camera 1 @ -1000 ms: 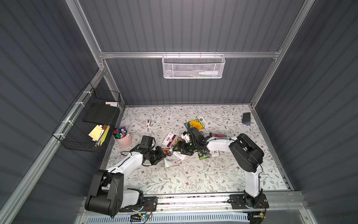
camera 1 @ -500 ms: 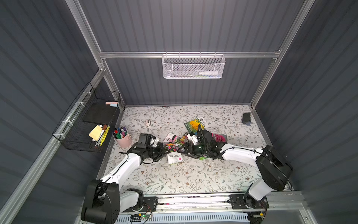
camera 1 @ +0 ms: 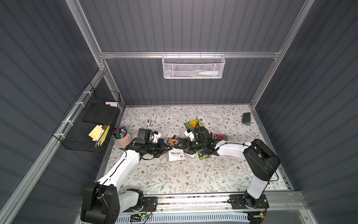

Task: Arrange the seed packets in a row
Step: Pick up the seed packet from the center of the board.

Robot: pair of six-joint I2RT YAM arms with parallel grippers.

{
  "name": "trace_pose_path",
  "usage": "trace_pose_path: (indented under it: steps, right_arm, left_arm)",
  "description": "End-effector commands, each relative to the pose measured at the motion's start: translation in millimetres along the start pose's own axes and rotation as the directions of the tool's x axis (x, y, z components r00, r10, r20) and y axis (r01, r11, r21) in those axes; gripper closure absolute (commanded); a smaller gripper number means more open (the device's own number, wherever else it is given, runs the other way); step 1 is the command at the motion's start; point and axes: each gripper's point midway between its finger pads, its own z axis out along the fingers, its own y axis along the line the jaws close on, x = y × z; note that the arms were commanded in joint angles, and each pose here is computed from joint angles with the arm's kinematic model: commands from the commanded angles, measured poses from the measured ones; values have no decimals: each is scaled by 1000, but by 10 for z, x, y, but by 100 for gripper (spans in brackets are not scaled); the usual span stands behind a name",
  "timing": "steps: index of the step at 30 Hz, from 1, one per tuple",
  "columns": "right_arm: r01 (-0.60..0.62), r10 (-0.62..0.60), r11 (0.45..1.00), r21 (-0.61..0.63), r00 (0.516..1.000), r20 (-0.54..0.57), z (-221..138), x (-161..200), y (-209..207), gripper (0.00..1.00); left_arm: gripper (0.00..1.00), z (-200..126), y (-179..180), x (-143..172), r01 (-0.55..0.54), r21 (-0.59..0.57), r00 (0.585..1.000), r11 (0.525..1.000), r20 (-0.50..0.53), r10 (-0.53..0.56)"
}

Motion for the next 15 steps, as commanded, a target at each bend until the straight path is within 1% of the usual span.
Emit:
trace_pose_path:
  steps: [1,4,8,11,12,13,14,15]
  right_arm:
    - [3,-1,992,-129,1000,12,-13,-69,257,43]
    - [-2,5,985,-171,1000,19,-15,-86,306,55]
    - [-7,9,986,-168,1000,11,-1,-73,283,72]
    - [-6,7,986,-168,1000,5,11,-66,261,90]
    - [-6,7,986,-168,1000,3,14,-63,256,95]
    - [-9,9,986,-165,1000,-1,27,-58,240,100]
    - [-10,9,987,-163,1000,-3,32,-54,228,100]
    - [-10,10,987,-158,1000,-4,41,-44,209,100]
  left_arm:
    - [100,-16,1,67,-36,-19,999,999,-30,35]
    - [100,-8,74,69,-32,-47,999,998,-25,30]
    - [100,-4,160,75,-18,-84,1000,996,-23,16]
    - [99,-11,213,83,-14,-113,1000,994,-23,12]
    - [95,-19,233,83,-14,-127,1000,992,-22,11]
    - [88,-30,255,81,-10,-143,1000,990,-19,7]
    - [77,-37,275,86,-5,-157,1000,988,-18,3]
    - [60,-57,286,82,3,-171,1000,985,-13,-6]
